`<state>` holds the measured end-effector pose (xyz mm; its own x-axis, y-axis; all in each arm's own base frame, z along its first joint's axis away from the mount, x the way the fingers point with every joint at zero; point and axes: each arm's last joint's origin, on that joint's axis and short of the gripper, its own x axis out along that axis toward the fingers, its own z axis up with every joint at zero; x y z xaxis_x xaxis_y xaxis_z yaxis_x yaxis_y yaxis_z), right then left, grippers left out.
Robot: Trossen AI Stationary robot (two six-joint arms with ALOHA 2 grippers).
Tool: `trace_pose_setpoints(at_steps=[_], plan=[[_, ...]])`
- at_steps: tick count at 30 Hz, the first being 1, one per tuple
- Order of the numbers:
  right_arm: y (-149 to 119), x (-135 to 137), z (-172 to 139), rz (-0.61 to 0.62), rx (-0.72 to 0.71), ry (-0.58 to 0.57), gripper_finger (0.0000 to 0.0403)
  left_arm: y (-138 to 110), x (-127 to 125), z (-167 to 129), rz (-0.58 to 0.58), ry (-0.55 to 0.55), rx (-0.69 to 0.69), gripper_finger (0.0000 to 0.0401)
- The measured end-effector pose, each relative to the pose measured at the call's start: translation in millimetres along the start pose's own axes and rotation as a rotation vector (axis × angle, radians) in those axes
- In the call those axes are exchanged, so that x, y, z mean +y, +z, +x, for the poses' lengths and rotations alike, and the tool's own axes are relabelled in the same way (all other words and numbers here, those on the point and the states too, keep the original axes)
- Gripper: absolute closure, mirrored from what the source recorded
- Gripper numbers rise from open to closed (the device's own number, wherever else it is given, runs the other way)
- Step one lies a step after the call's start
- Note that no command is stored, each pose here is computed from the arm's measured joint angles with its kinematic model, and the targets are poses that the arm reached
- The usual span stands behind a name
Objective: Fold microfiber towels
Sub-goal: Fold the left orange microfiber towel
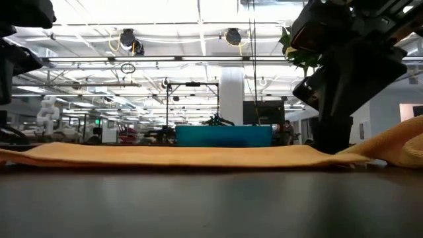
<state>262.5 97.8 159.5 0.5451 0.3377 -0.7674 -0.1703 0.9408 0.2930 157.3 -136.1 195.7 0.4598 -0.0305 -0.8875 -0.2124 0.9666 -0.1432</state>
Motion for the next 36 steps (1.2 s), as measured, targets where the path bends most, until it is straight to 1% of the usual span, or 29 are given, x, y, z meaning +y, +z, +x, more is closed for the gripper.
trace_pose_setpoints(at_steps=[3, 7, 12, 16, 21, 24, 26, 29, 32, 36], plan=[[0, 0, 0, 0.002, -0.003, -0.010, 0.0299, 0, 0, 0, -0.003, -0.006, 0.010, 0.0327], [2, -8, -1, 0.016, -0.035, -0.106, 0.0278, 3, 3, 1, -0.013, 0.024, -0.023, 0.0320], [6, -21, -3, 0.051, -0.052, -0.149, 0.0279, 10, 9, 2, 0.006, 0.101, -0.093, 0.0330], [8, -31, -5, 0.078, -0.054, -0.188, 0.0287, 12, 17, 9, -0.021, 0.140, -0.115, 0.0343], [4, -45, -7, 0.114, -0.020, -0.306, 0.0296, 4, 28, 31, -0.058, 0.073, -0.106, 0.0360], [1, -54, -8, 0.141, 0.013, -0.337, 0.0298, -1, 34, 41, -0.074, 0.017, -0.100, 0.0368], [2, -59, -9, 0.157, 0.007, -0.348, 0.0298, -4, 37, 46, -0.082, 0.004, -0.101, 0.0373], [-1, -69, -9, 0.173, 0.020, -0.369, 0.0298, -7, 38, 49, -0.113, -0.006, -0.111, 0.0380], [-10, -82, -9, 0.186, 0.047, -0.396, 0.0298, -5, 37, 50, -0.150, -0.040, -0.140, 0.0388], [-18, -98, -12, 0.228, 0.039, -0.425, 0.0298, -2, 33, 49, -0.153, -0.076, -0.171, 0.0398]])
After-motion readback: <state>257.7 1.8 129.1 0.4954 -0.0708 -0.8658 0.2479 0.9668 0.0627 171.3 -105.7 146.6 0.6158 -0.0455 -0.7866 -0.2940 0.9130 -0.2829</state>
